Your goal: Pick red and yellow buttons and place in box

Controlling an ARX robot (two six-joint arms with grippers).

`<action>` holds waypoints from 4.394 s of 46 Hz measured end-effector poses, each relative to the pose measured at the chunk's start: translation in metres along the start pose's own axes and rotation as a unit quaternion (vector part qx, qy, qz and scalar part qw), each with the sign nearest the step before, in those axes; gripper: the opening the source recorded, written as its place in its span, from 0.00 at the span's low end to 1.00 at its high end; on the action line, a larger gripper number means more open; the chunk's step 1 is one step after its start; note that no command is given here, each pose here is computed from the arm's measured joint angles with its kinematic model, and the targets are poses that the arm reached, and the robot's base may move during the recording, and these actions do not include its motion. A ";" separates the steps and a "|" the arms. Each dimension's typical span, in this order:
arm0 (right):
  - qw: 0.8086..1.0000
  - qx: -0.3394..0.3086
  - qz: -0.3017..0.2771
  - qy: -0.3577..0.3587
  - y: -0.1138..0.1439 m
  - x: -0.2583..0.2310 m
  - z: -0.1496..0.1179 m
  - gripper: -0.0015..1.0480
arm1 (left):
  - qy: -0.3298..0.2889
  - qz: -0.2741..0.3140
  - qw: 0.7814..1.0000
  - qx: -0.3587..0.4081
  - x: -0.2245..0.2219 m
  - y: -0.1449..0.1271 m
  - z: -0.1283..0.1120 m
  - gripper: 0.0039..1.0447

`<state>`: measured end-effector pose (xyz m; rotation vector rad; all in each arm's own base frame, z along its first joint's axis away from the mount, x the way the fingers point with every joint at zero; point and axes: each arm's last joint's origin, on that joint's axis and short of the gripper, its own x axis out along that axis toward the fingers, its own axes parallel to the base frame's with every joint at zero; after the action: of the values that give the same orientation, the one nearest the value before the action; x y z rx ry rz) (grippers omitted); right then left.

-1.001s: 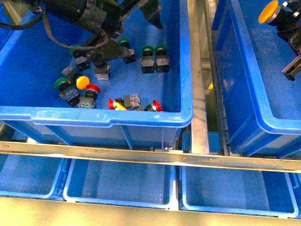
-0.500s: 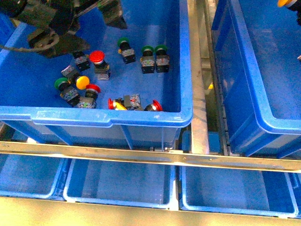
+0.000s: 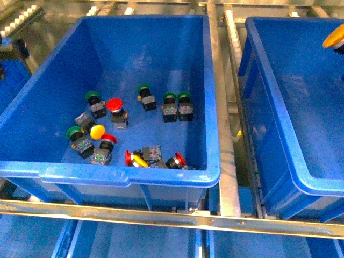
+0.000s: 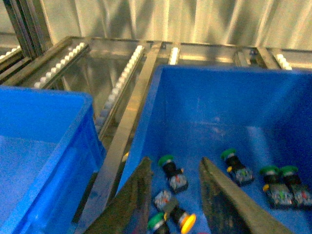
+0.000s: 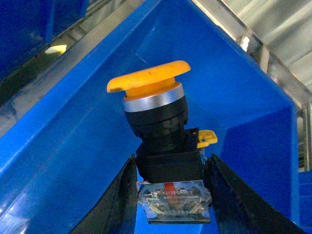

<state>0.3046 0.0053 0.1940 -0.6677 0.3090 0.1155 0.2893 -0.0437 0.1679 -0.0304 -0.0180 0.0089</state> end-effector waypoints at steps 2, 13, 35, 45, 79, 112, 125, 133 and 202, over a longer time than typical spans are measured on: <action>1.000 0.000 0.002 0.002 0.000 0.000 0.000 0.32 | 0.006 -0.001 1.000 0.003 -0.008 0.001 -0.003 0.21; 1.000 0.006 0.001 0.004 -0.003 -0.001 0.004 0.32 | 0.014 0.000 1.000 0.009 -0.054 0.015 -0.005 0.02; 1.000 0.012 -0.022 0.012 -0.006 -0.001 0.012 0.32 | 0.015 -0.003 1.000 0.010 -0.110 0.030 -0.002 0.02; 0.999 0.018 -0.026 0.016 -0.006 -0.001 0.012 0.32 | 0.014 -0.003 1.000 0.010 -0.123 0.032 -0.002 0.02; 1.000 0.022 -0.017 -0.004 0.005 0.011 0.022 0.32 | 0.004 -0.007 1.000 0.010 -0.158 0.044 0.007 0.02; 0.995 0.075 -0.053 0.037 -0.026 0.034 -0.006 0.32 | -0.002 -0.007 1.000 0.010 -0.177 0.045 0.010 0.02; 0.981 0.158 -0.059 0.095 -0.055 0.110 -0.030 0.31 | 0.001 -0.007 1.000 0.011 -0.183 0.045 0.009 0.02; 0.968 0.207 -0.064 0.128 -0.065 0.164 -0.041 0.31 | 0.006 -0.007 1.000 0.011 -0.191 0.045 0.006 0.02; 0.918 0.373 -0.085 0.107 -0.061 0.005 -0.045 0.93 | 0.006 -0.006 1.000 0.011 -0.192 0.045 0.006 0.02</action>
<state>0.3105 -0.0705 0.1946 0.0586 0.4695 -0.2396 0.0974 -0.0004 0.1694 -0.0078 -0.0055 -0.0038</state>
